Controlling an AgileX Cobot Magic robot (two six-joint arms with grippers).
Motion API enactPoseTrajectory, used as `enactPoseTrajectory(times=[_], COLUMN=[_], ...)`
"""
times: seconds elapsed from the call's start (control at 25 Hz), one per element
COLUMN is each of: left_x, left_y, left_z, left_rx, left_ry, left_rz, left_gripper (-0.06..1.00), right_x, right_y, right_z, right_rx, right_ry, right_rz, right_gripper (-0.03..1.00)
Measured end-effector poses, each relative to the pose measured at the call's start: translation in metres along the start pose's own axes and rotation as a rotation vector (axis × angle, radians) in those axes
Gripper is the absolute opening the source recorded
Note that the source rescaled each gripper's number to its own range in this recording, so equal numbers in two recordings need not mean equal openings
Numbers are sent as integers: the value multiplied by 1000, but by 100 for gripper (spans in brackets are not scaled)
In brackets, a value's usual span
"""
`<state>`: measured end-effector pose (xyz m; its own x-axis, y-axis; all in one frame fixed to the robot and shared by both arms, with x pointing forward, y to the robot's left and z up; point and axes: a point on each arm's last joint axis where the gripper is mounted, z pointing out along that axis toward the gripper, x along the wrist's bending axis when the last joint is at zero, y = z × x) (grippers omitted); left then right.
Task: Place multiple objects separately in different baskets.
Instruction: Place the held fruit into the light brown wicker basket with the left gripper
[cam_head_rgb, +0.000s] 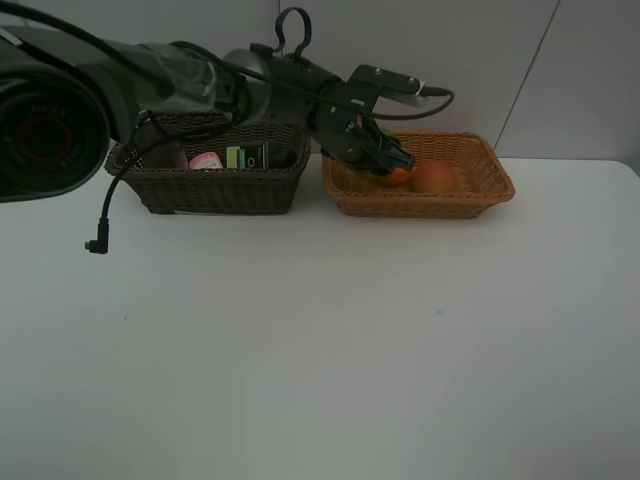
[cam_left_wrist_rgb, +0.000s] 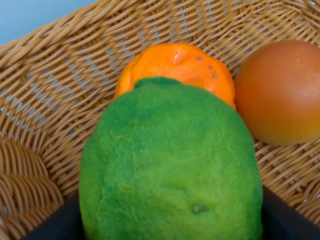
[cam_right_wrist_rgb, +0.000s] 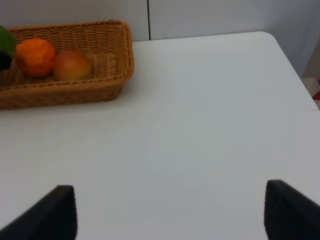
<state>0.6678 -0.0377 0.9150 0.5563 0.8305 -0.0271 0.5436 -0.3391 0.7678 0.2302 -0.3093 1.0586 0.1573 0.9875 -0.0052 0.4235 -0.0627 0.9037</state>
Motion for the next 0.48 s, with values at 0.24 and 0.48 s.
enactPoseTrajectory(times=[0.24, 0.48], left_x=[0, 2], left_y=[11, 26], left_z=[-11, -36], left_rx=[-22, 28], left_ry=[-1, 24], left_rz=[-1, -8], left_gripper=[92, 94], right_x=[0, 0], right_y=[0, 0], right_z=[0, 0], right_rx=[0, 0], right_ry=[0, 0], right_rz=[0, 0], right_gripper=[70, 70])
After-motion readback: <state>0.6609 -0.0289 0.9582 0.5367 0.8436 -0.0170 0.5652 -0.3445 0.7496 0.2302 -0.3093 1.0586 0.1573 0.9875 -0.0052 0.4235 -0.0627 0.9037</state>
